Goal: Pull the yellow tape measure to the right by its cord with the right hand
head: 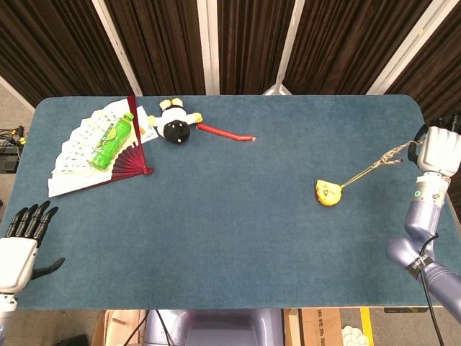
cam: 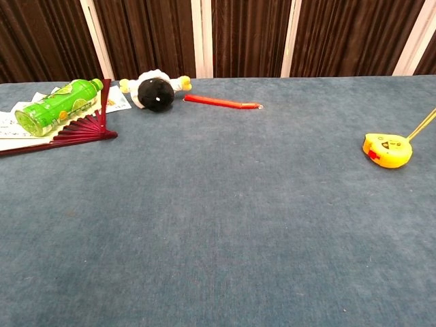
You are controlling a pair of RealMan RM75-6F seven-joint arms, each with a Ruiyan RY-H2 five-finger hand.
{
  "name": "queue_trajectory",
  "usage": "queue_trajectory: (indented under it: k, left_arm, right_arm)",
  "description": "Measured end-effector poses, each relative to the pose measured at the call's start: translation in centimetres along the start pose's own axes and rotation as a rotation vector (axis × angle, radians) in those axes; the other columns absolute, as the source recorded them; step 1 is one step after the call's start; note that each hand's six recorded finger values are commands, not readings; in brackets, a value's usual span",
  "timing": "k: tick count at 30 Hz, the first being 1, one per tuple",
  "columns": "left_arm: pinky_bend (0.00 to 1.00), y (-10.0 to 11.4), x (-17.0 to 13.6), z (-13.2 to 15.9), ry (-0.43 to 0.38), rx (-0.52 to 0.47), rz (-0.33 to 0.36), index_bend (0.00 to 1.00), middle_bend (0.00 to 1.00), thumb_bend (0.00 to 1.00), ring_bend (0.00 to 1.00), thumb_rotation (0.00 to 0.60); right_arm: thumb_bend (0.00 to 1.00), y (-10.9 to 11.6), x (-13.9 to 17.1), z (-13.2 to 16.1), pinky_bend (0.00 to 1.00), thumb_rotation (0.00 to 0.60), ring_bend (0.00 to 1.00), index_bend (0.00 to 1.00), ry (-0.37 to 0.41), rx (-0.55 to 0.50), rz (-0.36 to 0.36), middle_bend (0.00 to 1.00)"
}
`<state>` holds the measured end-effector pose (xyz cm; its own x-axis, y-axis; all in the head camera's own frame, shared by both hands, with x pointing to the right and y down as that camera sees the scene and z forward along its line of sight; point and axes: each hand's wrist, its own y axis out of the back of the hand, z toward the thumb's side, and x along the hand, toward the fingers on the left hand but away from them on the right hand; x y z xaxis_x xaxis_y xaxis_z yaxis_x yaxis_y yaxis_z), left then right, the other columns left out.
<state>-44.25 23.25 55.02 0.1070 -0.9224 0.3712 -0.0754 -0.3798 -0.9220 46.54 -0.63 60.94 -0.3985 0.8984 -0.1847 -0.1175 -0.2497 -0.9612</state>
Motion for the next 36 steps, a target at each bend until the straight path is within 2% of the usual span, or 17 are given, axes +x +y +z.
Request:
queue_trajectory:
  k: [1,3,5,6,7,18,24,27,31,36]
  left_arm:
    - [0.00,0.0,0.0,0.0,-0.001,-0.001,0.000,0.00,0.00,0.00,0.00,0.600]
    - [0.00,0.0,0.0,0.0,-0.002,-0.002,0.000,0.00,0.00,0.00,0.00,0.600]
    - [0.00,0.0,0.0,0.0,-0.005,-0.002,-0.001,0.00,0.00,0.00,0.00,0.600]
    - [0.00,0.0,-0.1,0.0,-0.006,-0.002,-0.002,0.00,0.00,0.00,0.00,0.600]
    - [0.00,0.0,-0.1,0.0,-0.008,-0.003,-0.002,0.00,0.00,0.00,0.00,0.600]
    - [0.00,0.2,-0.2,-0.2,-0.008,-0.007,-0.002,0.00,0.00,0.00,0.00,0.600]
    - [0.00,0.3,-0.3,-0.4,-0.015,0.007,0.010,0.00,0.00,0.00,0.00,0.600]
    - [0.00,0.1,-0.3,-0.6,-0.004,0.007,0.000,0.00,0.00,0.00,0.00,0.600]
    - [0.00,0.3,-0.5,-0.4,-0.012,0.025,0.011,0.00,0.00,0.00,0.00,0.600]
    - [0.00,0.3,-0.6,-0.6,-0.002,0.034,0.014,0.00,0.00,0.00,0.00,0.600]
  right_arm:
    - [0.49,0.0,0.1,-0.1,0.03,0.600,0.03,0.60,0.001,0.005,-0.001,0.27]
    - [0.49,-0.1,0.3,0.0,0.01,0.600,0.01,0.31,0.005,0.005,0.002,0.19]
    - [0.49,-0.3,0.6,0.1,0.00,0.600,0.00,0.09,0.009,0.007,0.013,0.10]
    - [0.49,-0.4,0.7,0.1,0.00,0.600,0.00,0.02,0.012,0.010,0.020,0.06]
    - [0.49,-0.5,0.9,0.2,0.00,0.600,0.00,0.00,0.015,0.014,0.032,0.03]
    - [0.45,-0.8,4.5,1.6,0.00,0.600,0.00,0.00,0.080,-0.050,0.122,0.00]
    - [0.39,0.4,8.3,2.1,0.00,0.600,0.00,0.00,0.191,-0.129,0.114,0.00]
    - [0.39,1.0,10.8,1.7,0.00,0.600,0.00,0.00,0.261,-0.155,0.105,0.00]
    - [0.39,1.3,15.9,0.3,0.00,0.600,0.00,0.00,0.362,-0.190,0.129,0.00]
    - [0.39,1.6,22.0,-2.0,0.00,0.600,0.00,0.00,0.473,-0.179,0.139,0.00]
